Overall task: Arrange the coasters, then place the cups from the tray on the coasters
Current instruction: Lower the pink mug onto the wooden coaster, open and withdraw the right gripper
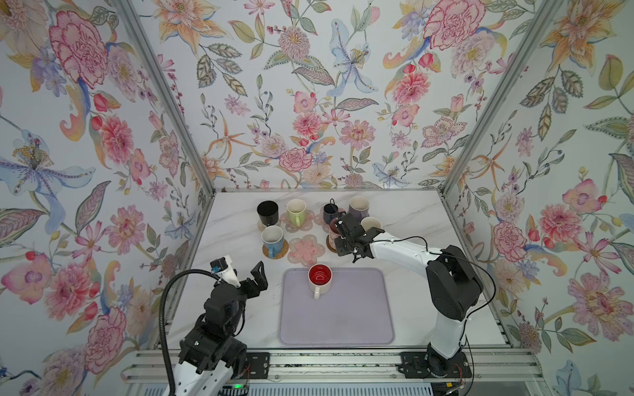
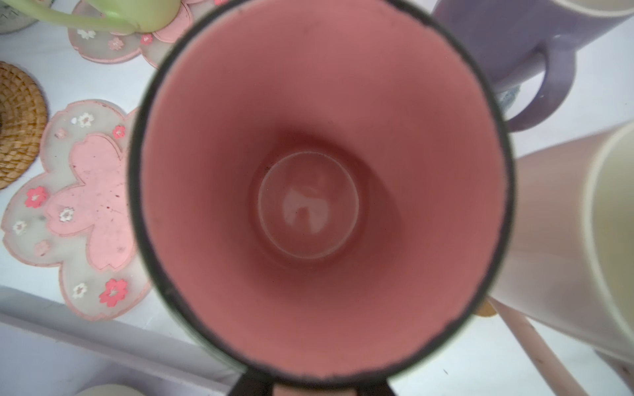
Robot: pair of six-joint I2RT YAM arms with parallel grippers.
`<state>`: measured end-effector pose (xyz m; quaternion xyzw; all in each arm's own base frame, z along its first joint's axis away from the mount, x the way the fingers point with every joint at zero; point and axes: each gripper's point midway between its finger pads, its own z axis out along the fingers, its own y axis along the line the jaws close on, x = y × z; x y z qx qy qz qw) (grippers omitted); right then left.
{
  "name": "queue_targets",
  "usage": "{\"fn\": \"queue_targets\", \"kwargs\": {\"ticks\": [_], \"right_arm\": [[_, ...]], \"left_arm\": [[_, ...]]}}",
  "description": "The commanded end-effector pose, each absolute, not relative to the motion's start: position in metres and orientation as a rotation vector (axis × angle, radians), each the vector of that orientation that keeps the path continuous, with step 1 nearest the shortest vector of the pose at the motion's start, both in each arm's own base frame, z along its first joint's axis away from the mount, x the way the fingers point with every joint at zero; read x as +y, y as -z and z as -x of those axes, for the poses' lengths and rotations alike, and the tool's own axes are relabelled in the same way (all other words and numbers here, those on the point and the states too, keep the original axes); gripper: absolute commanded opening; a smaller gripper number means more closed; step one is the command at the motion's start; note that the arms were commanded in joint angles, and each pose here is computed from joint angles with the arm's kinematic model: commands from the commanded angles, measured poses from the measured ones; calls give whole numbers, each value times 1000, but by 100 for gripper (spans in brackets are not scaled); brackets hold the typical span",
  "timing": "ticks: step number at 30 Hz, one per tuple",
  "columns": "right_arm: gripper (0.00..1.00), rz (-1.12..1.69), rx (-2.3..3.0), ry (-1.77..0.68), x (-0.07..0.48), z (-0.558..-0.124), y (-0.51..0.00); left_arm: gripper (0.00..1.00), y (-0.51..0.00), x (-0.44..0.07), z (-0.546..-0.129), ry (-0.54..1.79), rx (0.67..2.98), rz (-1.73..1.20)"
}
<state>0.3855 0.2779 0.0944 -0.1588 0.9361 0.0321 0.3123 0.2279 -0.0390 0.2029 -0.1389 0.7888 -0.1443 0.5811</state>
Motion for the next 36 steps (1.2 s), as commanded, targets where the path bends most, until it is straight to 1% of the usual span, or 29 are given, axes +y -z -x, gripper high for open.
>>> {"fn": "queue_targets", "kwargs": {"ticks": [1, 5, 8, 11, 14, 16, 18, 20, 21, 27, 31, 36], "right_arm": [[30, 385, 2417, -126, 287, -399, -110], [38, 381, 2402, -137, 287, -399, -118], [48, 368, 2377, -150, 285, -397, -132], [59, 353, 2340, -180, 282, -394, -153], [73, 335, 2301, -222, 275, -385, -176], [83, 324, 2274, -248, 267, -374, -189], [91, 314, 2252, -265, 256, -362, -196], [97, 302, 2231, -274, 243, -349, -199], [99, 295, 2222, -278, 235, -341, -199], [99, 170, 2159, -302, 186, -307, -185], [99, 77, 2141, -320, 168, -305, -183], [99, 55, 2148, -316, 167, -315, -184]], "left_arm": [[99, -208, -33, -226, 315, 1827, 344], [99, -208, -33, -226, 314, 1826, 345], [99, -208, -33, -226, 316, 1828, 344], [99, -208, -33, -226, 318, 1827, 345], [99, -208, -33, -226, 320, 1826, 346], [99, -207, -34, -225, 325, 1828, 344], [99, -206, -33, -225, 321, 1828, 347], [99, -206, -33, -225, 321, 1828, 346], [99, -207, -33, -225, 323, 1826, 344], [99, -205, -33, -226, 312, 1834, 341], [99, -205, -34, -227, 316, 1836, 342], [99, -205, -36, -227, 330, 1847, 337]]}}
